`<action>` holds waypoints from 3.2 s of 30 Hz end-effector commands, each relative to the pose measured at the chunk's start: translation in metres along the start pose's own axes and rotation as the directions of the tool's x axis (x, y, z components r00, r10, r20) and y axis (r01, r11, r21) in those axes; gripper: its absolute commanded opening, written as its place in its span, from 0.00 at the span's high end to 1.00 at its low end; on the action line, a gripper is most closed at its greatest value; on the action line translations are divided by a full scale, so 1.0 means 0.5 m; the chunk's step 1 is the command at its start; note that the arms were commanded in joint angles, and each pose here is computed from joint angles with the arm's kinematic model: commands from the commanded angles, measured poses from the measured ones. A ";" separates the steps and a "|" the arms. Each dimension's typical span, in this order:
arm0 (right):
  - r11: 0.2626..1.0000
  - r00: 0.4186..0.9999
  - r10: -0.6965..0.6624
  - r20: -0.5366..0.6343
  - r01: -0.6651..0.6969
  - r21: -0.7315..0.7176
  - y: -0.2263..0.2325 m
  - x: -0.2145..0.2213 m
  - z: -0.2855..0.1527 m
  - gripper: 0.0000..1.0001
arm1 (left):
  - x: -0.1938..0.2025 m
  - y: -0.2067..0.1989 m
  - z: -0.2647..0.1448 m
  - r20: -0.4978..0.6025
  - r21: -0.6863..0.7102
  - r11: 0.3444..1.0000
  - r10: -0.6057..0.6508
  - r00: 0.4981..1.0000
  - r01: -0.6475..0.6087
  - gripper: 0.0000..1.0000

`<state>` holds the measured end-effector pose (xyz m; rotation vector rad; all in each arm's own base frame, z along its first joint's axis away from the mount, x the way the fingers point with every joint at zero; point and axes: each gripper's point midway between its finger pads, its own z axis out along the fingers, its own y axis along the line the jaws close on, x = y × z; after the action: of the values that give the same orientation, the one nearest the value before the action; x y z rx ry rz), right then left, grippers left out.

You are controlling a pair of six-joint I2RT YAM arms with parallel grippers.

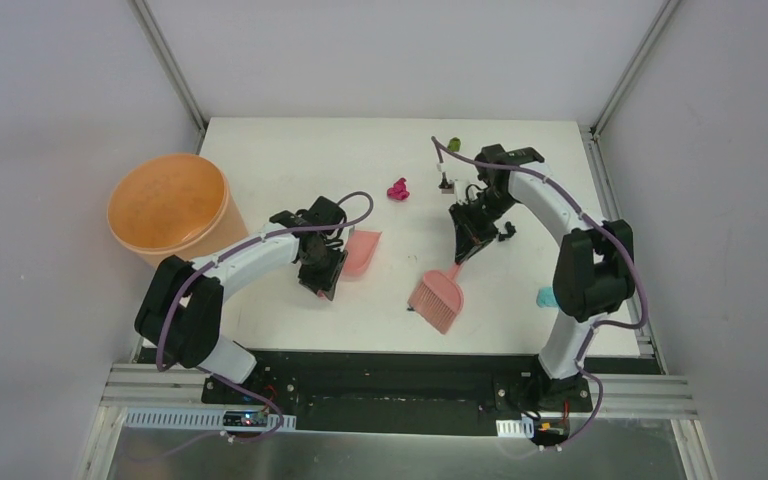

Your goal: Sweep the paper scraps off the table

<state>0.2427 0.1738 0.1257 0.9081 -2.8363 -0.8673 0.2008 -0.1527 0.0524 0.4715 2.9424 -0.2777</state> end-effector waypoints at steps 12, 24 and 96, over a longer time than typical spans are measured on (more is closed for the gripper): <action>0.997 0.969 -0.078 0.234 0.078 0.010 -0.037 -0.220 -0.193 1.00 | -0.016 -0.013 -0.011 0.043 0.014 1.000 -0.008 0.999 0.008 0.96; 0.729 0.811 -0.462 0.359 0.117 0.675 -0.258 -0.350 -0.431 1.00 | -0.018 -0.022 -0.011 0.018 0.040 0.999 0.017 1.000 -0.017 0.95; -0.073 0.178 -0.961 -0.214 0.581 0.811 -0.024 -0.625 -0.181 1.00 | -0.004 -0.008 -0.031 0.023 0.000 1.000 -0.005 1.000 0.005 0.98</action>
<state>0.5124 0.2554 0.2208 2.7897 -2.8632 0.5029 0.1970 -0.1503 0.0625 0.4648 2.9546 -0.2571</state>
